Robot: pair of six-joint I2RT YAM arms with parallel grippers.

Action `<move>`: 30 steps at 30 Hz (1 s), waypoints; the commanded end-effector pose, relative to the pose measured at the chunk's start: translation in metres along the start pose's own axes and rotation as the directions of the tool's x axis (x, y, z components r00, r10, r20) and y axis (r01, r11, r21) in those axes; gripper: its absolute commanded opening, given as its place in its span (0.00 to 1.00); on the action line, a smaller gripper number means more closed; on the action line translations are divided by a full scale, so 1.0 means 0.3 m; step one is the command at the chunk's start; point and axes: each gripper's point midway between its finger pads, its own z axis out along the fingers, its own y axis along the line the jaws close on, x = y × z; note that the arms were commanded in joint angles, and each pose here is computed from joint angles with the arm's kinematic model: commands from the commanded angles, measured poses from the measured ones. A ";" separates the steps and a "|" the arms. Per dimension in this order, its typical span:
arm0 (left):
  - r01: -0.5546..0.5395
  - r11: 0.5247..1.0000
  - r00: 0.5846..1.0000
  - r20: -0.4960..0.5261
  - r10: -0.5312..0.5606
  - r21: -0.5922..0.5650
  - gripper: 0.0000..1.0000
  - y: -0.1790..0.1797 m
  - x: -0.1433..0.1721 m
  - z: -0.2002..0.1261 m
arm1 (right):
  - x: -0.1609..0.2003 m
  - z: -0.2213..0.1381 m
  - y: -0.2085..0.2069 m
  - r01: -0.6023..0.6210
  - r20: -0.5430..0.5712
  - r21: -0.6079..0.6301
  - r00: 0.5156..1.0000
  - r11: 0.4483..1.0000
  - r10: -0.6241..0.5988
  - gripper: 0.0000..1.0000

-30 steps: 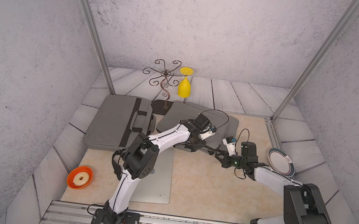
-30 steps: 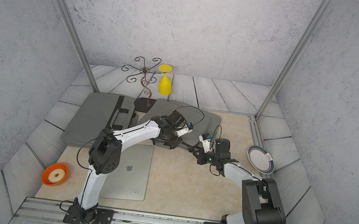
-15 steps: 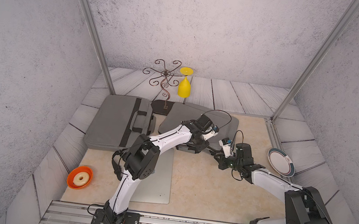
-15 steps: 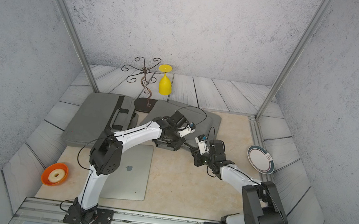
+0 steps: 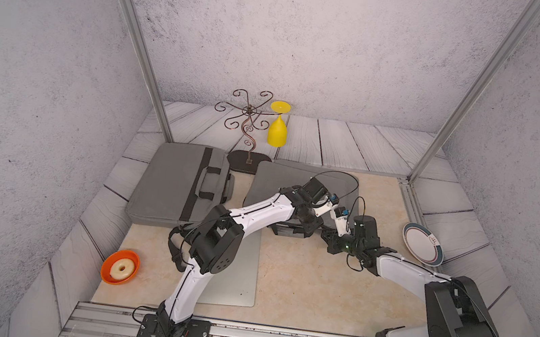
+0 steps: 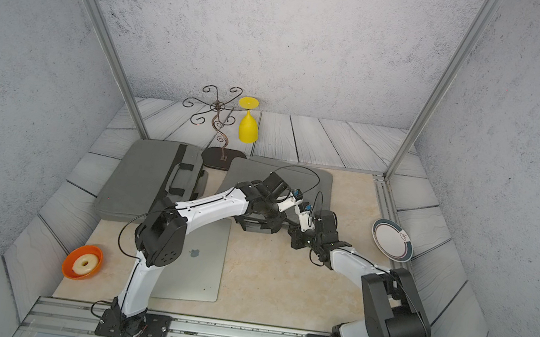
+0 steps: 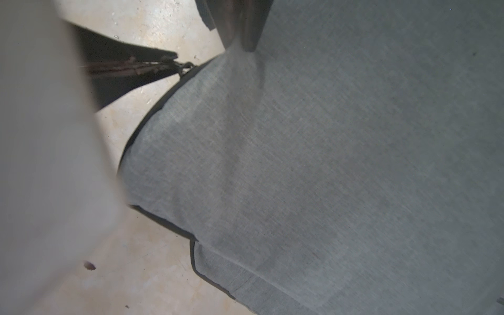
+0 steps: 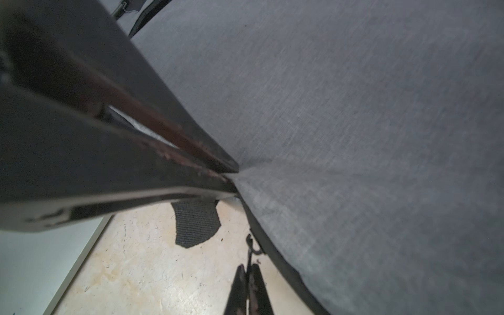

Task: Open the zippered laptop bag and take out the laptop
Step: Unzip the zipper on the zippered laptop bag.

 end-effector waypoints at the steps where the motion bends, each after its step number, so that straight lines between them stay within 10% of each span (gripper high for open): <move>1: -0.041 0.998 0.996 0.078 0.037 0.045 0.18 -0.059 -0.060 -0.041 | -0.001 0.017 0.011 -0.024 0.009 -0.024 1.000 0.999 0.024 0.00; 10: 0.164 0.968 0.983 0.055 -0.177 0.190 0.31 -0.096 0.000 -0.128 | 0.039 0.016 -0.024 -0.091 -0.004 0.000 0.996 0.996 0.091 0.07; 19: 0.340 0.891 0.936 -0.012 -0.353 0.301 0.32 -0.159 0.047 -0.165 | 0.059 -0.024 -0.046 -0.176 -0.025 0.032 0.984 0.984 0.176 0.45; 30: 0.425 0.862 0.898 -0.009 -0.440 0.275 0.34 -0.163 0.095 -0.114 | 0.000 -0.135 -0.162 -0.481 0.116 0.056 0.874 0.875 0.472 0.65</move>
